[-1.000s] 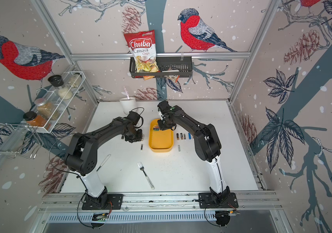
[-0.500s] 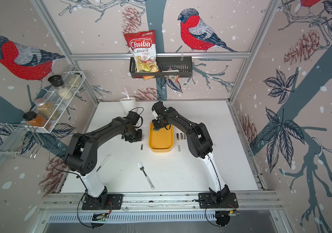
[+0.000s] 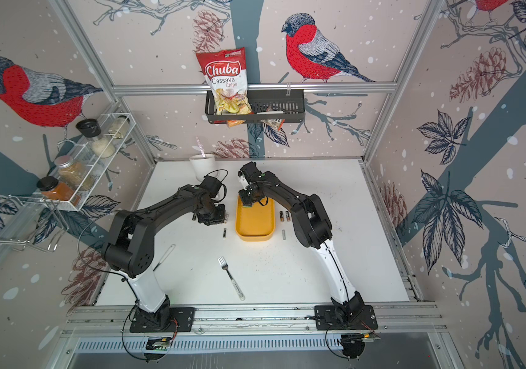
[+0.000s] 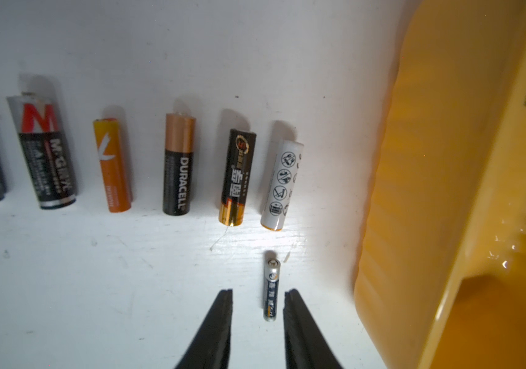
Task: Take the batteries out of the storage box
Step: Pick up the battery from the storage box.
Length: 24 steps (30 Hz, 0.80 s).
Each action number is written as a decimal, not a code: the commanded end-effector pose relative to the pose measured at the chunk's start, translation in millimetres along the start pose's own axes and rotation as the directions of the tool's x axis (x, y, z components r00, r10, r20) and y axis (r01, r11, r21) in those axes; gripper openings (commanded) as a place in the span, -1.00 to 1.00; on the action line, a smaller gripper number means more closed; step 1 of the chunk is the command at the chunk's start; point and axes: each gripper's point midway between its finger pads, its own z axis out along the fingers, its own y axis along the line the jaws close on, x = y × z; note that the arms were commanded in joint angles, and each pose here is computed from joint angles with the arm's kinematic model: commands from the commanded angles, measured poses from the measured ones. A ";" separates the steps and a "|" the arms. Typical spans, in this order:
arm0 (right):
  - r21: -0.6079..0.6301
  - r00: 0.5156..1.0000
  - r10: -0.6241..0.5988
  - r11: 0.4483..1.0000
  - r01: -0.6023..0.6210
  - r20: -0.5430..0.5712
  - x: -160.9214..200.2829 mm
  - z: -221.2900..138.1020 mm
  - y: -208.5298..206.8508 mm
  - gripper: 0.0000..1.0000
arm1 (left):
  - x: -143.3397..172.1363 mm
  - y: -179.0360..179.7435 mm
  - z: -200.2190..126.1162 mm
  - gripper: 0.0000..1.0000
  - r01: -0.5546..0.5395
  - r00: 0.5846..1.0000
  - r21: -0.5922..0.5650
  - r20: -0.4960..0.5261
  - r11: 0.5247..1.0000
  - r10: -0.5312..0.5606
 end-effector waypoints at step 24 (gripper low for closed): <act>0.027 0.998 -0.004 1.000 0.006 -0.066 28.4 16.2 -12.9 -0.41 | 2.3 1.7 -2.3 -0.36 -0.006 1.000 -0.002 -0.009 1.000 0.006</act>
